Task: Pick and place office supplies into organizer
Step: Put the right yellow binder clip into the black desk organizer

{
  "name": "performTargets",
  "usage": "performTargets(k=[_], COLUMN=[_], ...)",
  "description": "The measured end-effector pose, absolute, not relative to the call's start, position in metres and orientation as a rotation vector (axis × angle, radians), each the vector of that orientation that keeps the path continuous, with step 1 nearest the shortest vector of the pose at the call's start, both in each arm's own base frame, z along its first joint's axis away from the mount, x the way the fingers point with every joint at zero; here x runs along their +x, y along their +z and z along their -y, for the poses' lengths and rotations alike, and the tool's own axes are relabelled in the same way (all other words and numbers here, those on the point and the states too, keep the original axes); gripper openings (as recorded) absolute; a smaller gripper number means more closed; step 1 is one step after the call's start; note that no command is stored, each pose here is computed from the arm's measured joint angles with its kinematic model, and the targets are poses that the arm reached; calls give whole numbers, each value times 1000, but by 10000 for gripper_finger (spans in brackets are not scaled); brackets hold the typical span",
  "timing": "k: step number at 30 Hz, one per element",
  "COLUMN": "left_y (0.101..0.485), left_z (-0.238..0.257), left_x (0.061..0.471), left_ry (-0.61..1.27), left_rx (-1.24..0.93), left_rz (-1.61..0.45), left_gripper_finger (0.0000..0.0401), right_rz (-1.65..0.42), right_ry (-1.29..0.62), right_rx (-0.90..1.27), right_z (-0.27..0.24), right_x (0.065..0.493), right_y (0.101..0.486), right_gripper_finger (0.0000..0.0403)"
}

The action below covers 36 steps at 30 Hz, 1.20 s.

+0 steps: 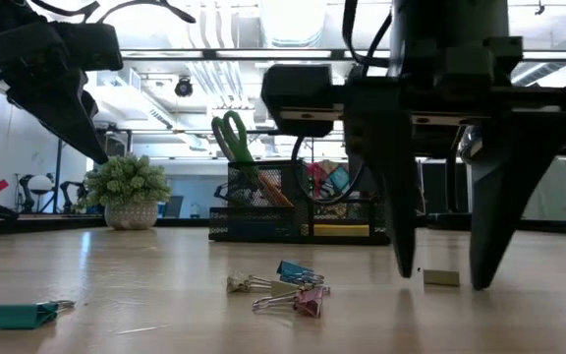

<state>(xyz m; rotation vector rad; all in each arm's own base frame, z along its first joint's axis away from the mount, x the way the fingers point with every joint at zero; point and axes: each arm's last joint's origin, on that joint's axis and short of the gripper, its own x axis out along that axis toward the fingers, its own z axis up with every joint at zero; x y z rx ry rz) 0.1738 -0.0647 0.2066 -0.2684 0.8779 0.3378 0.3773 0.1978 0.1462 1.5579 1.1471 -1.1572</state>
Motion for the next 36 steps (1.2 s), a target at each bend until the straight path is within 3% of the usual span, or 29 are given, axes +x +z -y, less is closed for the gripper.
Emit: performTargets(k=[19, 36], left_y=[207, 207], left_z=[65, 65], left_x=[174, 174], left_ry=[327, 328], left_rx=[-249, -249], left_rz=[-880, -880], left_gripper_finger=[199, 199], right_rz=[-1177, -1260], right_ry=[-1205, -1070], right_rx=[1481, 1304], right_z=[-191, -186], right_x=[373, 374], right_y=[145, 148], right_gripper_finger=[89, 60])
